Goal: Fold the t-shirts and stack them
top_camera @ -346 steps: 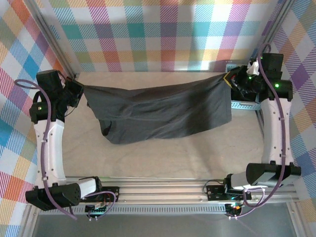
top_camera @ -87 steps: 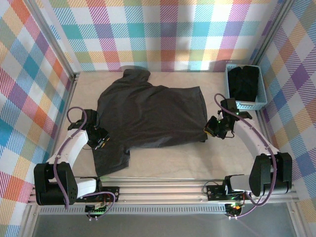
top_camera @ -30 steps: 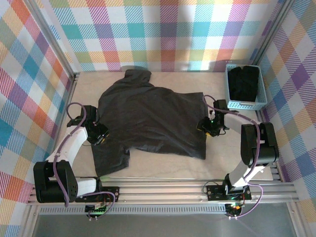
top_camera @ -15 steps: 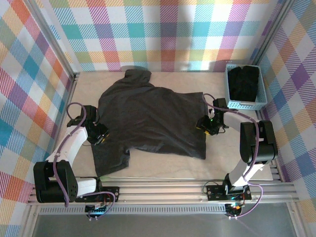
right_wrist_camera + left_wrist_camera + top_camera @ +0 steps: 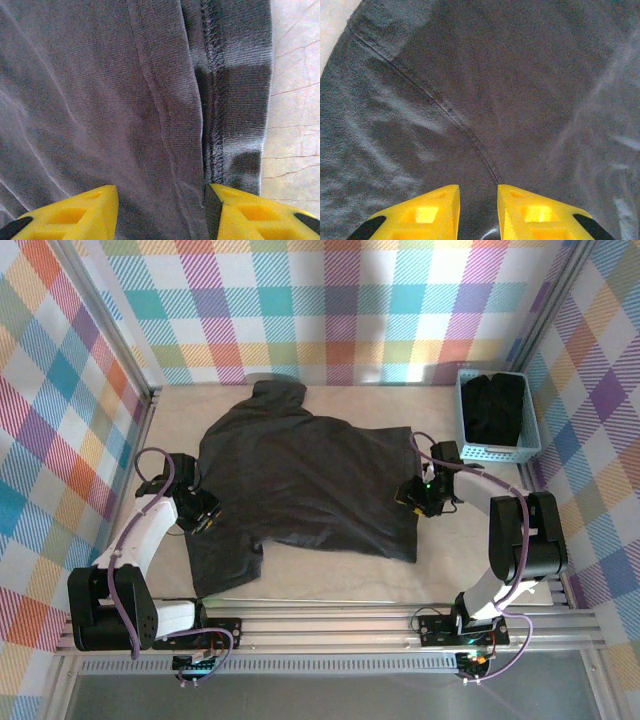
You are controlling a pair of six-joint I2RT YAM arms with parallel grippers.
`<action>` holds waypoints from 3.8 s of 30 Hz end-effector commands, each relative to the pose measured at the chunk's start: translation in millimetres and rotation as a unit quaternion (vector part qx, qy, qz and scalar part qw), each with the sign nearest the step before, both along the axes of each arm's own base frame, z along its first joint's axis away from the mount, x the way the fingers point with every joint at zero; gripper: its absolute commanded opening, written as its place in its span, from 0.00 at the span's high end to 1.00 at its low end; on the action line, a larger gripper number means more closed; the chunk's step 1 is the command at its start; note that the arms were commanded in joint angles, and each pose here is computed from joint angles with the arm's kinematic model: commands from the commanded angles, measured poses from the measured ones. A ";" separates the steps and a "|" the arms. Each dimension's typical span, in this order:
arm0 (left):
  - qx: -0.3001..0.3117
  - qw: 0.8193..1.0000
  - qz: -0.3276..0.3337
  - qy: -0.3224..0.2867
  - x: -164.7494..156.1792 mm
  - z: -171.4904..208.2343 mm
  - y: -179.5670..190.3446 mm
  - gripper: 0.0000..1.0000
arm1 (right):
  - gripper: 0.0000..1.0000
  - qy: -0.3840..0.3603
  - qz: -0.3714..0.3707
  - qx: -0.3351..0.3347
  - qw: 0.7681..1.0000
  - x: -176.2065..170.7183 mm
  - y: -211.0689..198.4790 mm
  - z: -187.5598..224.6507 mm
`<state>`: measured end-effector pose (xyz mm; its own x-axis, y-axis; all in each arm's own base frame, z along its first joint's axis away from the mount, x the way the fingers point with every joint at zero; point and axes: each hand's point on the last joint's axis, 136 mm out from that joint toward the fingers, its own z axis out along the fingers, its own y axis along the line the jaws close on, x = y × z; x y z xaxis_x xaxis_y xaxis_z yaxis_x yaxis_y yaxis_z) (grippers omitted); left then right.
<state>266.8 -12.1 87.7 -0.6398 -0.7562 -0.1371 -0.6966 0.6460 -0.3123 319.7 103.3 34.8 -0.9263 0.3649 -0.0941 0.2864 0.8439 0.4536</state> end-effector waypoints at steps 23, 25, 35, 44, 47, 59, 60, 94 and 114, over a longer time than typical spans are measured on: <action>-0.003 1.000 -0.003 -0.007 -3.1 5.9 -2.3 0.73 | 0.57 0.006 0.020 0.003 1.000 -2.4 6.4 7.9; -0.003 1.000 -0.003 -0.008 -2.8 6.7 -2.2 0.73 | 0.57 0.006 0.020 0.003 1.000 -4.1 7.1 10.6; -0.004 1.000 -0.005 -0.010 -3.9 9.2 -2.7 0.73 | 0.72 0.016 0.020 -0.002 1.000 -7.0 8.2 3.3; -0.002 1.000 -0.007 -0.011 -4.2 9.9 -2.3 0.74 | 1.00 0.005 0.016 -0.027 0.999 -1.1 0.7 12.2; -0.001 1.000 -0.008 -0.009 -4.8 8.7 -2.0 0.74 | 1.00 -0.009 0.013 -0.032 0.999 1.8 -1.4 26.6; 0.001 1.000 -0.006 -0.011 -1.6 9.9 -0.8 0.74 | 1.00 -0.046 0.000 -0.028 0.999 20.5 -0.7 82.7; 0.002 1.000 -0.007 -0.011 -1.9 9.9 -0.9 0.74 | 1.00 -0.045 0.000 -0.028 0.999 22.8 -0.8 83.8; 0.067 0.993 0.075 0.059 -45.5 -8.2 50.9 0.64 | 0.52 0.016 -0.117 -0.071 0.990 -0.4 -54.9 57.7; 0.024 0.995 0.084 0.041 -37.6 -14.0 41.7 0.70 | 0.59 0.137 -0.249 0.041 0.958 -150.8 -4.5 1.4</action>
